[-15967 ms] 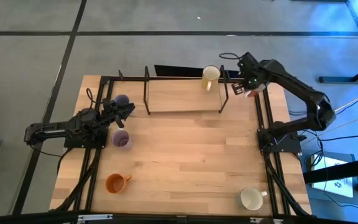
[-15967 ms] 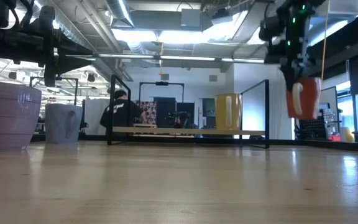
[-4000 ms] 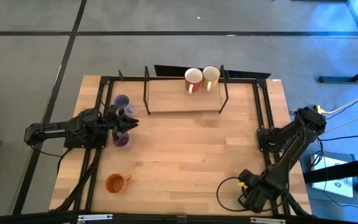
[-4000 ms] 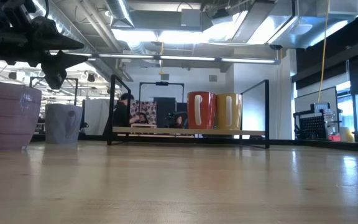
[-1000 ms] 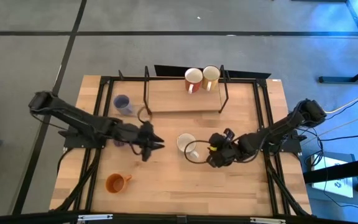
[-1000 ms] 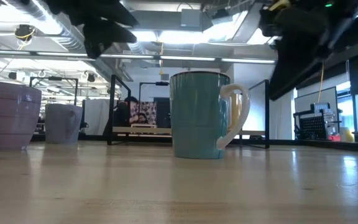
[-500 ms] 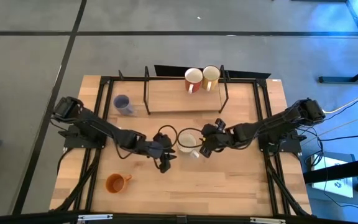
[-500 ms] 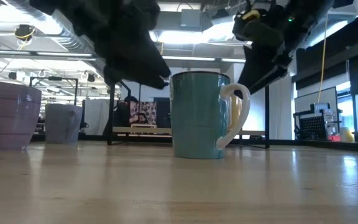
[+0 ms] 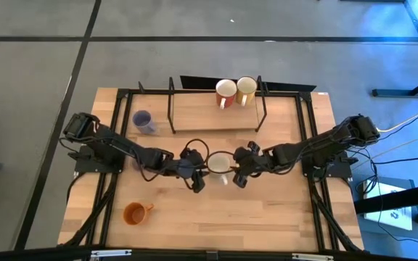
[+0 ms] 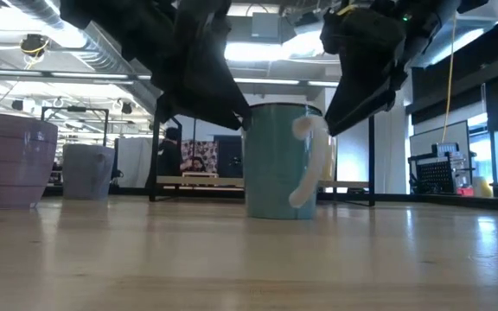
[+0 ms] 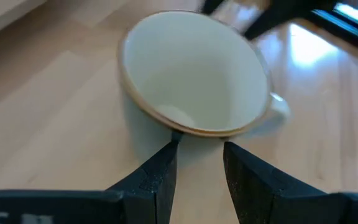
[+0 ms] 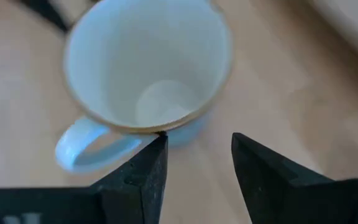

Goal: Place coffee mugs
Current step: Put the light blue mug on the shelf

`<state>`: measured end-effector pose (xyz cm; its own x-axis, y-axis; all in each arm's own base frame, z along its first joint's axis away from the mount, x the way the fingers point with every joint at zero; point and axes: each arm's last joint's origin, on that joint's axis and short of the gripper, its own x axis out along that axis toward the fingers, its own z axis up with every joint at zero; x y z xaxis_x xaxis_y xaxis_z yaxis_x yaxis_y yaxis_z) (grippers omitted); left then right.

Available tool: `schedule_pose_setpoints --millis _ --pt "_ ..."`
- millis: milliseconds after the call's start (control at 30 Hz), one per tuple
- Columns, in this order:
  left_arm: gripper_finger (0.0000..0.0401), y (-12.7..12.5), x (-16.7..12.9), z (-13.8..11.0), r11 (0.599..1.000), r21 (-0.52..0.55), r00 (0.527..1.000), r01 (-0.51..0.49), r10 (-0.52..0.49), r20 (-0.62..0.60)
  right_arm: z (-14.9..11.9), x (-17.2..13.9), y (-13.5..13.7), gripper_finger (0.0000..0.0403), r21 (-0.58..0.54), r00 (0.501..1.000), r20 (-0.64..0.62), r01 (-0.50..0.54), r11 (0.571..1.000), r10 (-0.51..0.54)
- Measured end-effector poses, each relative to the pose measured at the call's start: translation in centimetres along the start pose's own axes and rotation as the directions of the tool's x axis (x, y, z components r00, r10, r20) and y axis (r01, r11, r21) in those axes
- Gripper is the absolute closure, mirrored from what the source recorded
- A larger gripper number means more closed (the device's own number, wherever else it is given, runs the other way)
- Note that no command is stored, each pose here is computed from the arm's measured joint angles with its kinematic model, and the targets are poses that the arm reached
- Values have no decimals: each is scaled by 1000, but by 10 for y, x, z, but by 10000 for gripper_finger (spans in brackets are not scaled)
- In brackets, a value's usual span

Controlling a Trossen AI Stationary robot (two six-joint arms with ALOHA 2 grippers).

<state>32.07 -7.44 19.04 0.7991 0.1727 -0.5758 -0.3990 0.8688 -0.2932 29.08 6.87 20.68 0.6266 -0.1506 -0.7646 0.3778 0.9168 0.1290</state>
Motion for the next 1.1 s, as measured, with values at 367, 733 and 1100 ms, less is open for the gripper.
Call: schedule_pose_setpoints --millis 367,733,1100 --pt "275 12 1 8 998 -19 998 -59 59 13 4 0 4 237 -3 997 28 -70 998 70" --pt "275 -2 -24 17 980 -172 995 102 -103 3 5 -12 1 237 -9 997 -2 -78 997 78" --pt "275 -46 -25 -31 948 -286 990 142 -142 18 7 -21 -9 237 42 989 92 109 993 -112"
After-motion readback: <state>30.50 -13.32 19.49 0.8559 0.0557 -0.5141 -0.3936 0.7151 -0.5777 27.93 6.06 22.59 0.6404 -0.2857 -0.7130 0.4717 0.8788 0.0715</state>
